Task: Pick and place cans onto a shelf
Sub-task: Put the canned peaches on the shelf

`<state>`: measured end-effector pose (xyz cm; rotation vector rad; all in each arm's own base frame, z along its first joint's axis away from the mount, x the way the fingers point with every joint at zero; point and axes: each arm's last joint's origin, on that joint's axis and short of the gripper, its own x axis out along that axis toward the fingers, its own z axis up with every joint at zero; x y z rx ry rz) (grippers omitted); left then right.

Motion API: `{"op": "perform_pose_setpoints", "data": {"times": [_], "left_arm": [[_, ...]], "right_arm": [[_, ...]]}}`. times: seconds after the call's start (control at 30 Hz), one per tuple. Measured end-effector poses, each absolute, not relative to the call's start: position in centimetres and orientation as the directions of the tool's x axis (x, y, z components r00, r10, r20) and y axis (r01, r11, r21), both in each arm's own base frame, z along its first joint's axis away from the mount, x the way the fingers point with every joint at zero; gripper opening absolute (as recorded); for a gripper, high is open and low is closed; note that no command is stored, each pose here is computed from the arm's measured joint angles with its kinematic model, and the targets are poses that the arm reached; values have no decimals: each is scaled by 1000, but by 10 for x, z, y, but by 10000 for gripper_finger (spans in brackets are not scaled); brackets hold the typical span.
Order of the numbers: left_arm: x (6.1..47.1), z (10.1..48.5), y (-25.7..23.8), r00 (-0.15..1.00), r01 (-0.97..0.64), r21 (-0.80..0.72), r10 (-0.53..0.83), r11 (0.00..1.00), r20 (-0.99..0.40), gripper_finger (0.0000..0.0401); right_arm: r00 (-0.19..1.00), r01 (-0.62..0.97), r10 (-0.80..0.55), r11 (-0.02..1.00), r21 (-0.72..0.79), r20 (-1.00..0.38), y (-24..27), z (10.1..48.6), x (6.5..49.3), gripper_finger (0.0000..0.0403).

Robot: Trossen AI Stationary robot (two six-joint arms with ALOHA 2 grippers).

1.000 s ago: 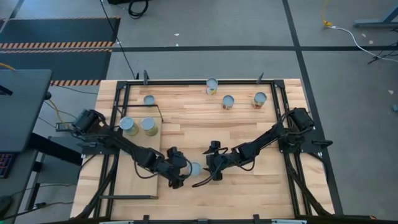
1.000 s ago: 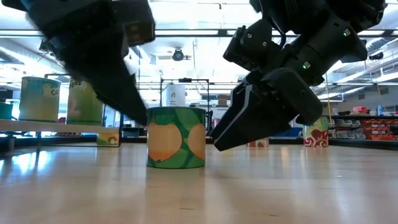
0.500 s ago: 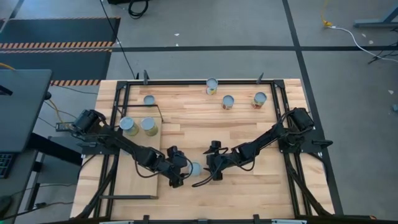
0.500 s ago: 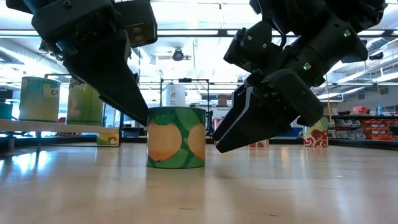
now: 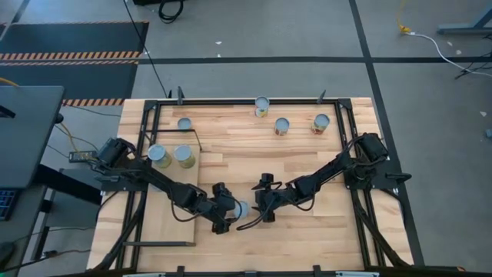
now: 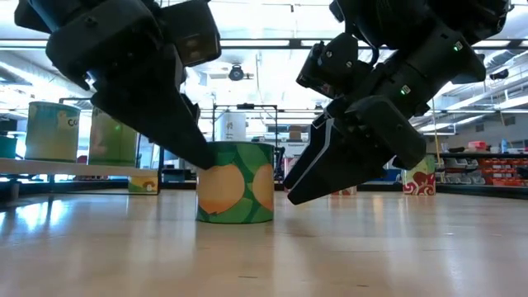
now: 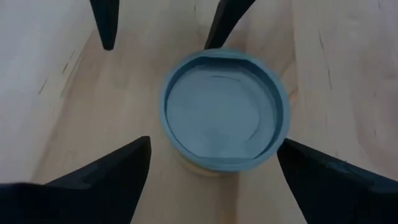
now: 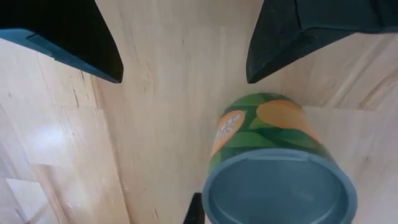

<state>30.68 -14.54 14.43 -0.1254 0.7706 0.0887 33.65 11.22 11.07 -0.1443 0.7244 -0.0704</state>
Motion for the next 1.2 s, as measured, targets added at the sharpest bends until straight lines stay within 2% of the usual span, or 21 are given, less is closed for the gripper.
{"op": "perform_pose_setpoints", "data": {"times": [0.47,0.73,0.83,1.2], "left_arm": [[314,148,-139,748,-68,-38,26,997,-663,356],[321,149,-127,755,-96,-46,42,994,-655,355],[322,151,-129,770,-72,-71,10,995,-638,355],[331,136,-126,776,-63,-43,22,997,-631,355]], "right_arm": [[763,-8,-78,992,-130,-642,114,113,338,348],[777,-9,-73,992,-126,-625,114,114,340,348],[778,-9,-72,992,-125,-624,114,114,340,348],[780,-6,-78,991,-133,-621,113,115,341,348]]}}
